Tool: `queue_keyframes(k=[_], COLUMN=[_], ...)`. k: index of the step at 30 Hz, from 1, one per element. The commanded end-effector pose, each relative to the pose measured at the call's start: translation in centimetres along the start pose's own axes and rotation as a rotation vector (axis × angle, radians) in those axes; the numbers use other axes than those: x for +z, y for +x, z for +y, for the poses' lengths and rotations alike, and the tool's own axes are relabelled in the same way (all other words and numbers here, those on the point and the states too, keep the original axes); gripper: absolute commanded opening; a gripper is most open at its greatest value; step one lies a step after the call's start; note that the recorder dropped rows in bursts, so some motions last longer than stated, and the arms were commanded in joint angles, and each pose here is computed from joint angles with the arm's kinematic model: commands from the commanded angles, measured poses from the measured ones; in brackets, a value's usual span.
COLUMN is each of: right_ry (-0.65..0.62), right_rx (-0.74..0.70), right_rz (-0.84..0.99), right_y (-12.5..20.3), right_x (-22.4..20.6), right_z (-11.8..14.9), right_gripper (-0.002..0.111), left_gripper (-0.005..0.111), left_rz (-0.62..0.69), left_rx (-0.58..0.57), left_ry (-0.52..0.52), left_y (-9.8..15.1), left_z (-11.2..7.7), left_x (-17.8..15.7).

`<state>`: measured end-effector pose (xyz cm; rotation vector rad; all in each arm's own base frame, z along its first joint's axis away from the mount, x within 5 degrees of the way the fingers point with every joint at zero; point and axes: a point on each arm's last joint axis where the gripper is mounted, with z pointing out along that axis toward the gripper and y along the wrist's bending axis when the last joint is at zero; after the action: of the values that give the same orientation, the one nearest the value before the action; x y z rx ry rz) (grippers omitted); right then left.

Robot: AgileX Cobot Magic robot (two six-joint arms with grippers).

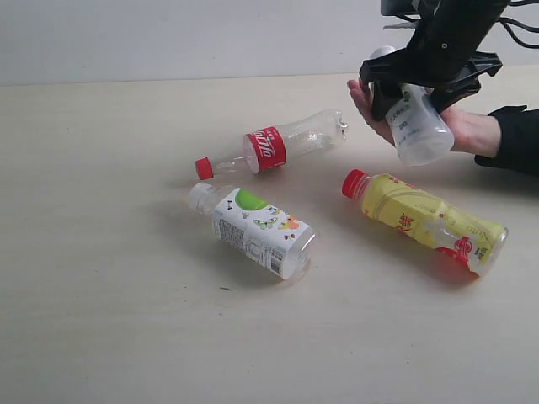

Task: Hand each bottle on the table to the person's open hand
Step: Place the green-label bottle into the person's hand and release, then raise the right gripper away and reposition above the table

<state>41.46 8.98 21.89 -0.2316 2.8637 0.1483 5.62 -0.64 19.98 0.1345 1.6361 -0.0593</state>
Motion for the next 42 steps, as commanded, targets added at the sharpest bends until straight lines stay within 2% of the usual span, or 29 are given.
queue_keyframes(k=[1, 8, 16, 19, 21, 24, 25, 27, 33, 39, 42], right_ry=[0.027, 0.030, 0.027, 0.026, 0.027, 0.011, 0.003, -0.037, -0.240, -0.413, -0.455], right_rx=[-0.019, -0.030, -0.122, -0.124, -0.125, -0.127, -0.127, -0.120, -0.229, -0.315, -0.356], right_rz=[-0.055, -0.160, -0.127, -0.135, -0.150, -0.221, -0.266, -0.355, -0.537, -0.658, -0.690], right_y=[-0.4, -0.1, 1.6, 2.2, 2.4, 3.3, 3.7, 5.0, 10.2, 16.0, 18.2], right_x=[-1.5, -6.6, -10.3, -11.8, -12.4, -14.1, -14.8, -15.9, -17.3, -18.3, -18.2], right_z=[-0.2, 0.1, 0.4, 0.4, 0.5, 0.7, 0.8, 1.2, 3.0, 4.3, 4.6], right_gripper=[0.084, 0.088, 0.086, 0.071, 0.049, 0.007, 0.001, 0.001, 0.000, 0.000, 0.000], left_gripper=[0.000, 0.000, 0.000, 0.000, 0.000, 0.000, 0.000, 0.000, 0.000, 0.000, 0.000], left_rz=[-0.006, -0.006, -0.006, -0.006, -0.006, -0.006, -0.006, -0.006, -0.006, -0.006, -0.006], left_rx=[-0.006, -0.006, -0.006, -0.006, -0.006, -0.006, -0.006, -0.006, -0.006, -0.006, -0.006], left_ry=[-0.003, -0.003, -0.003, -0.003, -0.003, -0.003, -0.003, -0.003, -0.003, -0.003, -0.003], left_y=[0.0, 0.0, 0.0, 0.0, 0.0, 0.0, 0.0, 0.0, 0.0, 0.0, 0.0], left_z=[0.0, 0.0, 0.0, 0.0, 0.0, 0.0, 0.0, 0.0, 0.0, 0.0, 0.0], left_x=[0.0, 0.0, 0.0, 0.0, 0.0, 0.0, 0.0, 0.0, 0.0, 0.0, 0.0])
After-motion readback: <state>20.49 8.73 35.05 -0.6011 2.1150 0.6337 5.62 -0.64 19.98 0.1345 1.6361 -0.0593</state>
